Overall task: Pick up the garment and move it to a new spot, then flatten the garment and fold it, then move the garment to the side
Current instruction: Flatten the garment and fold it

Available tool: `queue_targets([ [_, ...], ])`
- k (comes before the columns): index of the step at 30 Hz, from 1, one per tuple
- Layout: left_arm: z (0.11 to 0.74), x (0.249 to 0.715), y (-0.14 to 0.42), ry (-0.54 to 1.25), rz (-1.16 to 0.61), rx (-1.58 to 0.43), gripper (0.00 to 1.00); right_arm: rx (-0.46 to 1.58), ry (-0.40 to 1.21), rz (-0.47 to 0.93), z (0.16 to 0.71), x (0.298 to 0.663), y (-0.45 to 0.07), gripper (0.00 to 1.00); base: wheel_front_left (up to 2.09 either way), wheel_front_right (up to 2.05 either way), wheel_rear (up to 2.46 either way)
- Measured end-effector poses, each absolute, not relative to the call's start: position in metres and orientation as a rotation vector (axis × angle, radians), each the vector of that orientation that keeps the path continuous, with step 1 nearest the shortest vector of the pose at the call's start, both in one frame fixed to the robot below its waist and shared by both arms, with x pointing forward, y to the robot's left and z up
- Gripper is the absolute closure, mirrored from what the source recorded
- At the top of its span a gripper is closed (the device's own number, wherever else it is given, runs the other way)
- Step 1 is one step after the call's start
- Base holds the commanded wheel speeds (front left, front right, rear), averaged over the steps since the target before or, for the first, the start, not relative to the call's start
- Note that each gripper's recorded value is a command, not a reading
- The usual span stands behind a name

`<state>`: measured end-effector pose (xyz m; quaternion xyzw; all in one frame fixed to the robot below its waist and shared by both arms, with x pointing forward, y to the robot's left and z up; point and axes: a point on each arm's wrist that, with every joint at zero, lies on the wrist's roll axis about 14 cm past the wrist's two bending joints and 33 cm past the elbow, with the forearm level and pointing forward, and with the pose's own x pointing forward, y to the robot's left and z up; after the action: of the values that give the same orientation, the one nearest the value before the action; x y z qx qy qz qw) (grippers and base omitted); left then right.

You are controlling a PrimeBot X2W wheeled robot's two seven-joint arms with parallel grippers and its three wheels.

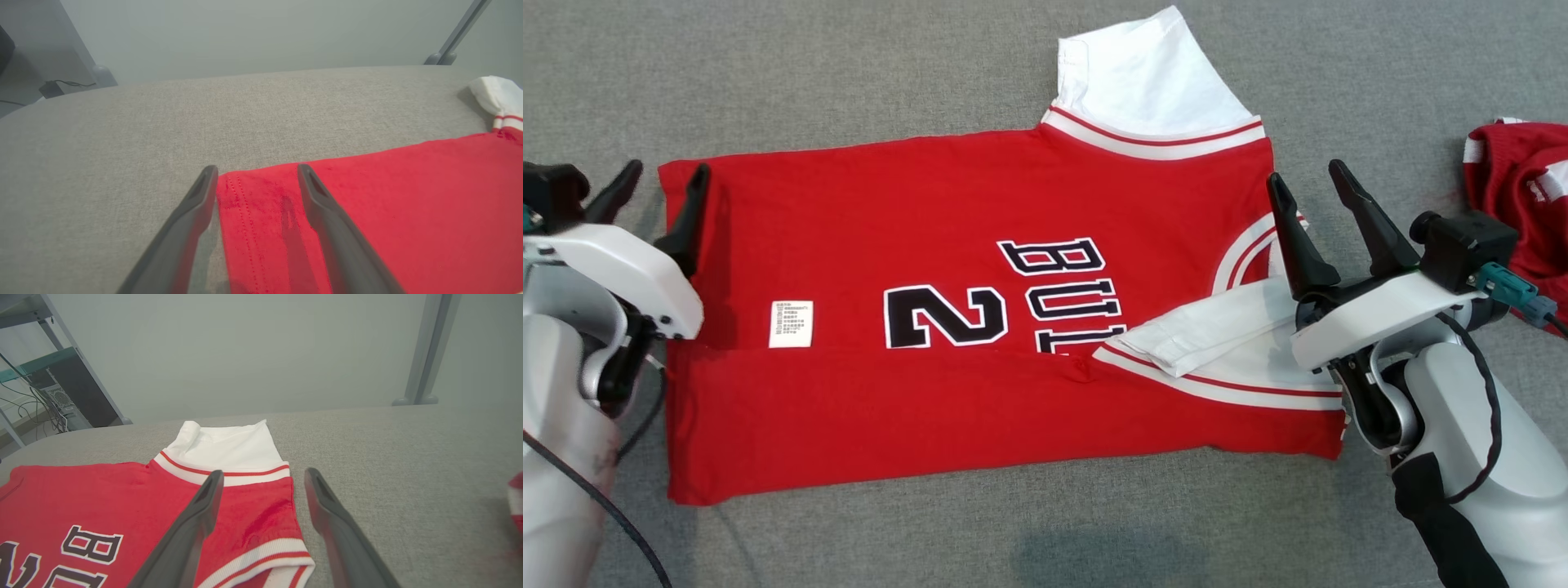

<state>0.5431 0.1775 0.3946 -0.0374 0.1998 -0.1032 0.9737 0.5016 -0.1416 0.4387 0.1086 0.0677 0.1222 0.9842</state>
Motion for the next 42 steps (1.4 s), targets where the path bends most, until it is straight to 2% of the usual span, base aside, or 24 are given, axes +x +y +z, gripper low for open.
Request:
queue_targets([
  [6,0.389,0.562,0.192,0.472,-0.21,-0.059,0.0,0.225,0.148,0.232,0.431,0.505,-0.145,0.0,0.0,0.0,0.0],
  [13,0.375,0.563,0.199,0.565,-0.222,-0.048,0.0,0.234,0.151,0.224,0.428,0.504,-0.146,0.0,0.0,0.0,0.0],
  [36,0.353,0.564,0.185,0.656,-0.271,-0.128,0.0,0.238,0.169,0.18,0.42,0.499,-0.161,0.0,0.0,0.0,0.0],
  [37,0.353,0.563,0.185,0.657,-0.271,-0.129,0.05,0.238,0.168,0.18,0.421,0.499,-0.161,0.0,0.0,0.0,0.0],
  [38,0.354,0.563,0.185,0.657,-0.271,-0.132,0.55,0.239,0.167,0.18,0.421,0.5,-0.161,0.0,0.0,0.0,0.0],
  [39,0.355,0.563,0.185,0.656,-0.271,-0.138,0.88,0.24,0.166,0.181,0.421,0.5,-0.161,0.0,0.0,0.0,0.0],
  [40,0.356,0.563,0.184,0.653,-0.273,-0.141,1.0,0.241,0.165,0.181,0.421,0.5,-0.161,0.0,0.0,0.0,0.0],
  [42,0.358,0.562,0.183,0.645,-0.28,-0.14,1.0,0.242,0.164,0.184,0.422,0.501,-0.159,0.0,0.0,0.0,0.0],
])
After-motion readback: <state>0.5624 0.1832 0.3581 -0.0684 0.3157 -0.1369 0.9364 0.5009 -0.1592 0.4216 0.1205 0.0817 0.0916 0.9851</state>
